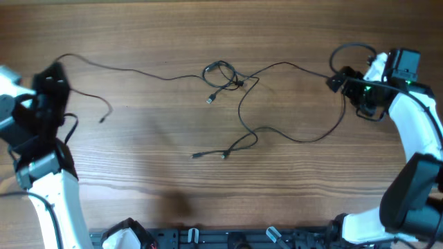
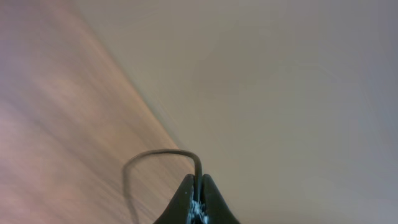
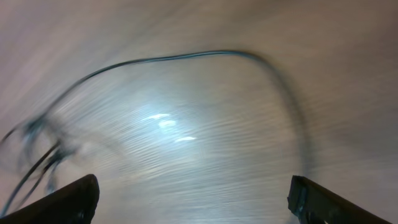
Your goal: Untangle cables
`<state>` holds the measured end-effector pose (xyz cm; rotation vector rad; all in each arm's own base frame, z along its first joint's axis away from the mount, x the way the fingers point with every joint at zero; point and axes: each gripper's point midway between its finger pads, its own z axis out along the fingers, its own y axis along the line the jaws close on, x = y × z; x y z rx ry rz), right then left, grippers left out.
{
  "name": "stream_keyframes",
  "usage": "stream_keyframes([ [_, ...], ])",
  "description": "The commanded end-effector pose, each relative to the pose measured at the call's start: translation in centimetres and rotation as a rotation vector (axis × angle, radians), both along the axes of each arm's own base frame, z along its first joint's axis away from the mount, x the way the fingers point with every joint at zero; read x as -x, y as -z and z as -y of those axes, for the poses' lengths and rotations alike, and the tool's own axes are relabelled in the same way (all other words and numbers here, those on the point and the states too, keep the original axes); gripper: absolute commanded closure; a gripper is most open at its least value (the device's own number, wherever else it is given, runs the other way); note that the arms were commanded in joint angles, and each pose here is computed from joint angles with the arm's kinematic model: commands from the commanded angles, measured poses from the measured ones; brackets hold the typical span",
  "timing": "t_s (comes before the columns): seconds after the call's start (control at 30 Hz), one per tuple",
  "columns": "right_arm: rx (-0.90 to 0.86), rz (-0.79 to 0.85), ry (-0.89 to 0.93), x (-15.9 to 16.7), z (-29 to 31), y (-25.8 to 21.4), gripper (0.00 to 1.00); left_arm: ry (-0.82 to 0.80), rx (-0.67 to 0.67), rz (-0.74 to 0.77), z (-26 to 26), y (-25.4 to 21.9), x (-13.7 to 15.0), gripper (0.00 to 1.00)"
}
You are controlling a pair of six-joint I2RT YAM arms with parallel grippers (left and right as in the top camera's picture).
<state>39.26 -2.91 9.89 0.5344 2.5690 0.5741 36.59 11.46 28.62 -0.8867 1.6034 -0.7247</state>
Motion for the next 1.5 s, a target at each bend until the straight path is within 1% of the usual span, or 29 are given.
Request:
stream_keyframes([
  [0.0,-0.084,0.467,-0.609,0.7,-11.0,-9.7,0.0,0.42,-0.044,0.144,7.8,-2.8,-0.5,0.96],
  [0.07,-0.051,0.573,-0.771,0.6,-15.5,-10.4,0.0,0.59,-0.116,0.31,10.7,-6.7,0.8,0.96],
  [0.13,-0.044,0.7,-0.932,0.5,-21.4,-11.0,0.0,0.708,-0.101,0.409,12.6,-9.7,2.6,0.96],
  [0.17,-0.011,0.774,-1.003,0.4,-23.4,-11.1,0.0,0.74,-0.095,0.424,13.1,-10.2,3.1,0.96],
  [0.2,0.064,0.848,-1.06,-0.1,-25.5,-10.8,0.0,0.792,-0.093,0.442,13.8,-10.9,4.0,0.96],
  [0.27,0.179,0.899,-1.097,-1.1,-28.2,-9.4,0.0,0.852,-0.064,0.436,14.6,-11.3,5.0,0.96],
  [0.3,0.195,0.918,-1.127,-1.1,-29.7,-8.5,0.0,0.868,-0.051,0.428,14.8,-11.4,5.2,0.96],
  [0.37,0.178,0.964,-1.152,-1.4,-32.4,-7.2,0.0,0.896,-0.021,0.415,15.2,-11.6,5.8,0.96],
  [0.47,0.093,0.966,-1.136,-1.6,-35.5,-4.9,0.0,0.906,-0.003,0.426,15.5,-12.3,6.2,0.96],
  [0.53,0.071,1.029,-1.137,-1.8,-37.4,-4.2,0.05,0.913,0.033,0.417,15.7,-12.7,6.6,0.96],
  [0.63,0.04,1.126,-1.106,-2.1,-39.0,-5.0,0.13,0.953,0.031,0.425,17.0,-13.0,7.3,0.96],
  [0.73,0.101,1.141,-1.059,-3.1,-39.0,-5.0,0.2,1.028,0.026,0.446,19.4,-13.7,8.5,0.96],
  [0.77,0.118,1.14,-1.041,-3.4,-38.8,-5.0,0.25,1.047,0.024,0.452,20.0,-13.8,8.9,0.96],
  [0.83,0.134,1.139,-1.02,-3.8,-38.6,-5.0,0.6,1.071,0.012,0.468,20.8,-14.3,9.8,0.96],
  [0.87,0.13,1.135,-1.015,-3.9,-38.5,-5.0,0.87,1.072,0.008,0.472,20.8,-14.4,9.9,0.96],
  [0.9,0.085,1.1,-0.975,-4.2,-38.2,-5.1,0.96,1.073,0.005,0.474,20.9,-14.5,10.1,0.96],
  [0.97,-0.083,1.008,-0.863,-4.6,-37.1,-6.9,0.96,1.082,-0.012,0.474,20.9,-14.3,10.1,0.96],
  [1.0,-0.24,0.984,-0.87,-3.8,-35.9,-9.8,0.96,1.09,-0.036,0.477,20.9,-13.9,9.9,0.94],
  [1.03,-0.299,1.002,-0.906,-3.1,-35.0,-11.8,0.96,1.095,-0.049,0.477,20.9,-13.6,9.6,0.93],
  [1.1,-0.346,1.08,-0.969,-2.1,-32.1,-16.1,0.96,1.122,-0.038,0.433,20.8,-12.2,8.8,0.83],
  [1.13,-0.353,1.096,-0.941,-2.2,-30.5,-17.9,0.96,1.135,-0.003,0.39,20.7,-11.2,8.2,0.77],
  [1.2,-0.315,1.154,-0.849,-3.1,-26.2,-21.7,0.96,1.168,0.047,0.329,21.1,-9.3,6.9,0.59],
  [1.23,-0.279,1.178,-0.809,-3.5,-24.3,-22.9,0.96,1.191,0.067,0.306,21.7,-8.3,6.3,0.41],
  [1.3,-0.22,1.166,-0.706,-4.6,-19.4,-24.0,0.96,1.262,0.069,0.291,23.9,-5.9,5.2,0.22],
  [1.37,-0.211,1.069,-0.616,-5.4,-15.8,-22.8,0.96,1.309,0.092,0.259,27.0,-3.1,3.9,0.19],
  [1.4,-0.217,1.024,-0.593,-5.5,-14.6,-22.0,0.96,1.306,0.099,0.233,28.7,-1.2,2.9,0.19],
  [1.47,-0.246,0.957,-0.588,-5.3,-14.0,-20.8,0.96,1.261,0.097,0.169,31.6,2.2,1.1,0.14],
])
